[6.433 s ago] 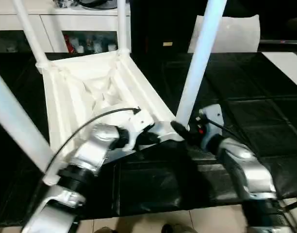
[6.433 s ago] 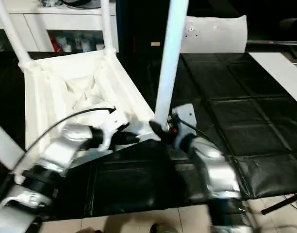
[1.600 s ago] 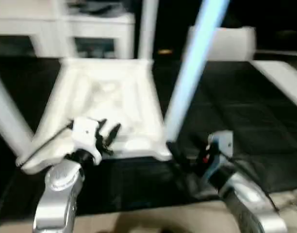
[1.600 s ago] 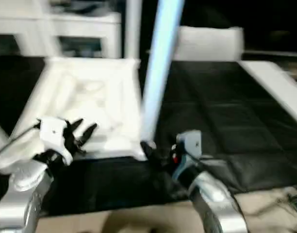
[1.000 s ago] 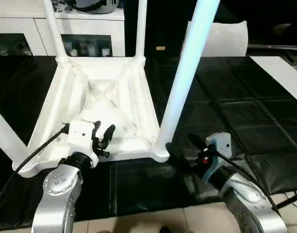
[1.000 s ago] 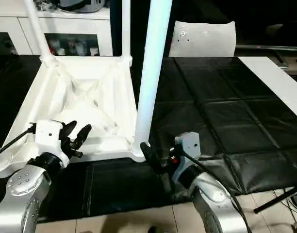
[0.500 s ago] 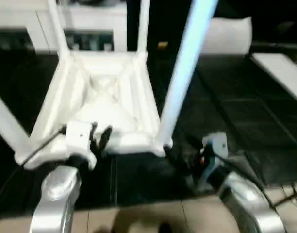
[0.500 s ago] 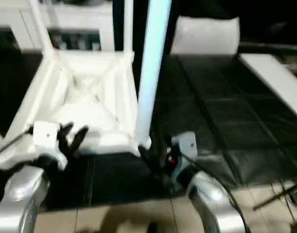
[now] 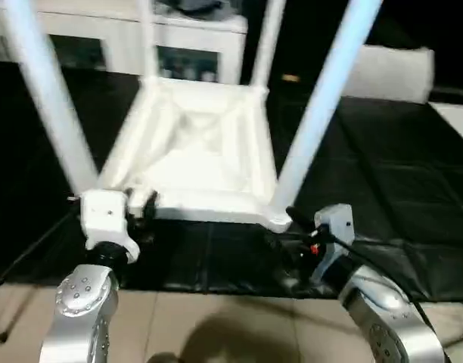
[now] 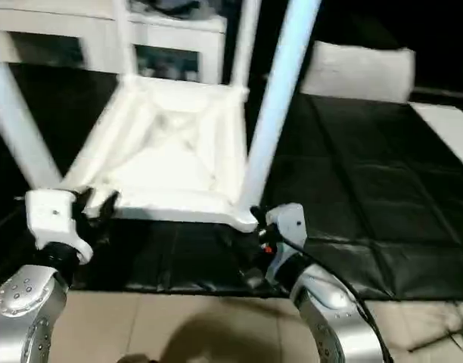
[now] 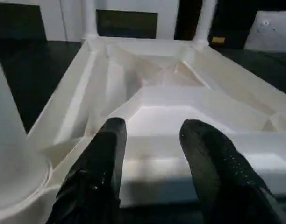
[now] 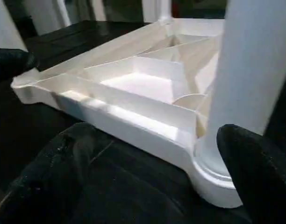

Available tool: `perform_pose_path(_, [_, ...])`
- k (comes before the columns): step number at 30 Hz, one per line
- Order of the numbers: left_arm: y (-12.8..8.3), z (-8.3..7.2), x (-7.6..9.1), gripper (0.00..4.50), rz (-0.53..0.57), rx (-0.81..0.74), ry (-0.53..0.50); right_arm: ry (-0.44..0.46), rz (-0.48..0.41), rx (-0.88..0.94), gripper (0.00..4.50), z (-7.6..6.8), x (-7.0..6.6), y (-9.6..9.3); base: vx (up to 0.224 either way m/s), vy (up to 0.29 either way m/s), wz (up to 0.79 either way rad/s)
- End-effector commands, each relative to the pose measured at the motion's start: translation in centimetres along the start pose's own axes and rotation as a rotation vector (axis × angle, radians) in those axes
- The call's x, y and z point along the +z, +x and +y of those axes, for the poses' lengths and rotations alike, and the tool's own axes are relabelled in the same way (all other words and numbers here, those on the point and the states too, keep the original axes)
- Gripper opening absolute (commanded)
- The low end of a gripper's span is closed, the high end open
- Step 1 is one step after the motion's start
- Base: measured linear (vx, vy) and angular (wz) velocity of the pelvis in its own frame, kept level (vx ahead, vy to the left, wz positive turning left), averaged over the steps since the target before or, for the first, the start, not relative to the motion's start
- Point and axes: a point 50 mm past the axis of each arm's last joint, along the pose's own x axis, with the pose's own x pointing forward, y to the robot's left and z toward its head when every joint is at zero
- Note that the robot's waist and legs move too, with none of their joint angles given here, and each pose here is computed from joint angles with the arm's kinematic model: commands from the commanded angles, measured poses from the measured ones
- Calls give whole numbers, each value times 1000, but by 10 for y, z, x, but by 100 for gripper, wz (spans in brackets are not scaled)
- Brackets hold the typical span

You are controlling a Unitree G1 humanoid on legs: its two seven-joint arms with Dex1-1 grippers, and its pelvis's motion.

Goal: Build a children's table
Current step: Rotate leg to tighten

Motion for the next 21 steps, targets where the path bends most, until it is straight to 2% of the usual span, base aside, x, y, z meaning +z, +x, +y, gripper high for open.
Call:
perform_pose_path(1, [-7,6,5,236,-32,43,-3,7,7,47,450,1,-1,0,18,59,-4])
perform_pose_path(3, [-16,15,-1,249,3,123,4,-10,4,104,450,5,-1,2,0,0,0])
perform_pose_path(5, [-24,17,-1,263,-21,150,12,-26,8,141,450,6,0,3,0,0,0])
perform_pose_path(10, [-43,16,0,283,-82,156,25,-39,5,182,450,5,5,10,0,0,0])
perform_pose_path(12, [-54,20,-2,283,-102,208,58,-78,-24,87,450,-8,11,19,0,0,0])
perform_pose_path(13, [-54,20,-2,283,-102,208,58,-78,-24,87,450,-8,11,19,0,0,0])
perform_pose_path(14, [-53,28,-3,283,-97,274,61,-90,-62,-26,450,-20,16,22,0,0,0])
perform_pose_path(16, [-49,33,-2,283,-98,295,71,-90,-84,-83,450,-26,18,24,0,0,0])
perform_pose_path(19, [-42,37,-2,298,-105,280,90,-89,-109,-148,450,-35,21,23,0,0,0])
perform_pose_path(21, [-36,37,-3,325,-103,232,94,-82,-126,-198,450,-41,23,21,0,0,0])
